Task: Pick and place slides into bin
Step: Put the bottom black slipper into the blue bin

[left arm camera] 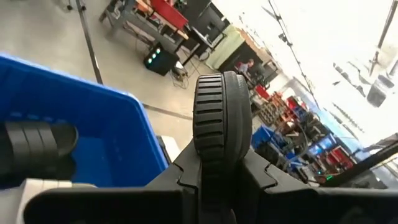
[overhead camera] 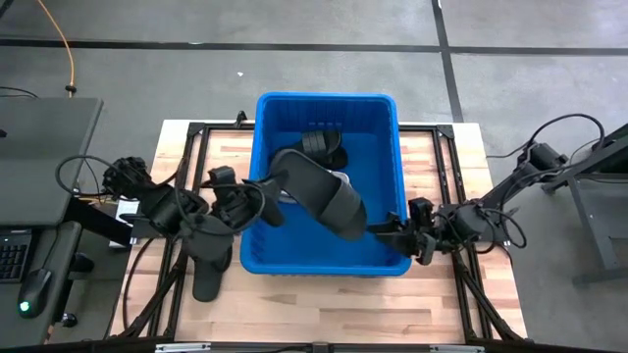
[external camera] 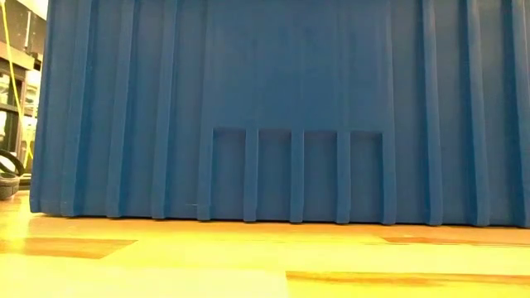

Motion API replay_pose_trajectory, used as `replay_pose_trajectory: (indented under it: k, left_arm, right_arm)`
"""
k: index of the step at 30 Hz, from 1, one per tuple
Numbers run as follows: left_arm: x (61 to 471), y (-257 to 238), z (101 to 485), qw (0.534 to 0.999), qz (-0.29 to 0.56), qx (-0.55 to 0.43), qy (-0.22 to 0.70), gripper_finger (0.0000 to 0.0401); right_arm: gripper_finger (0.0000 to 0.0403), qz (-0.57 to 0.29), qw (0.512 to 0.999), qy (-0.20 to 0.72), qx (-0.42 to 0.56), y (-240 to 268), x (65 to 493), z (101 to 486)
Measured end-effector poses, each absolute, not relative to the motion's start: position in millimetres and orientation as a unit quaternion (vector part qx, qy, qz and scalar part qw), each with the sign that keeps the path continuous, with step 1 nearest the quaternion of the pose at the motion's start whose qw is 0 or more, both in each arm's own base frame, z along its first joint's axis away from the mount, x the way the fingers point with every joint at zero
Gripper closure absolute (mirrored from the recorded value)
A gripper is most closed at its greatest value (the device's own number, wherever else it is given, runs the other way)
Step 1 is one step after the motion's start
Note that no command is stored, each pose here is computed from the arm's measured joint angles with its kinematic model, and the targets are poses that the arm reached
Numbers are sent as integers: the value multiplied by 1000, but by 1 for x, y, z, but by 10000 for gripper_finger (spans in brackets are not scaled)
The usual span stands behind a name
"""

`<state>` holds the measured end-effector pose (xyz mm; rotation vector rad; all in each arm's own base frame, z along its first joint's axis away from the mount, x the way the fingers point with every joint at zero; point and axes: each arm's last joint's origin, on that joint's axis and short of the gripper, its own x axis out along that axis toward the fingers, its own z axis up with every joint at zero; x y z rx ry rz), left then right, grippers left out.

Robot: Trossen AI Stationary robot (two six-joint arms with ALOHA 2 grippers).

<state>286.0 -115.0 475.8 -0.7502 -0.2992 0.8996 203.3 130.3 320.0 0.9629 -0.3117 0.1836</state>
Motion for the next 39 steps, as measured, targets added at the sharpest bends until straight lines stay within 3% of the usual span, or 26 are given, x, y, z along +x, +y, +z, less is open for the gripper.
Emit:
replay_pose_trajectory:
  k: [14, 25, 29, 35, 39]
  left_arm:
    - [285, -115, 485, 821, 418, -360, -150, 364]
    - [301, -107, 477, 821, 421, -359, -139, 364]
    - [300, -108, 478, 824, 421, -353, -137, 364]
    - [299, -110, 478, 830, 419, -344, -130, 364]
    - [297, -116, 477, 838, 414, -334, -122, 364]
  right_arm:
    - [143, 79, 869, -184, 453, 121, 218, 329]
    - [151, 73, 881, -138, 447, 124, 254, 337]
    - [206, 77, 882, -128, 448, 130, 265, 332]
    - [360, 79, 884, -138, 440, 135, 267, 331]
    - [382, 75, 883, -138, 442, 139, 264, 331]
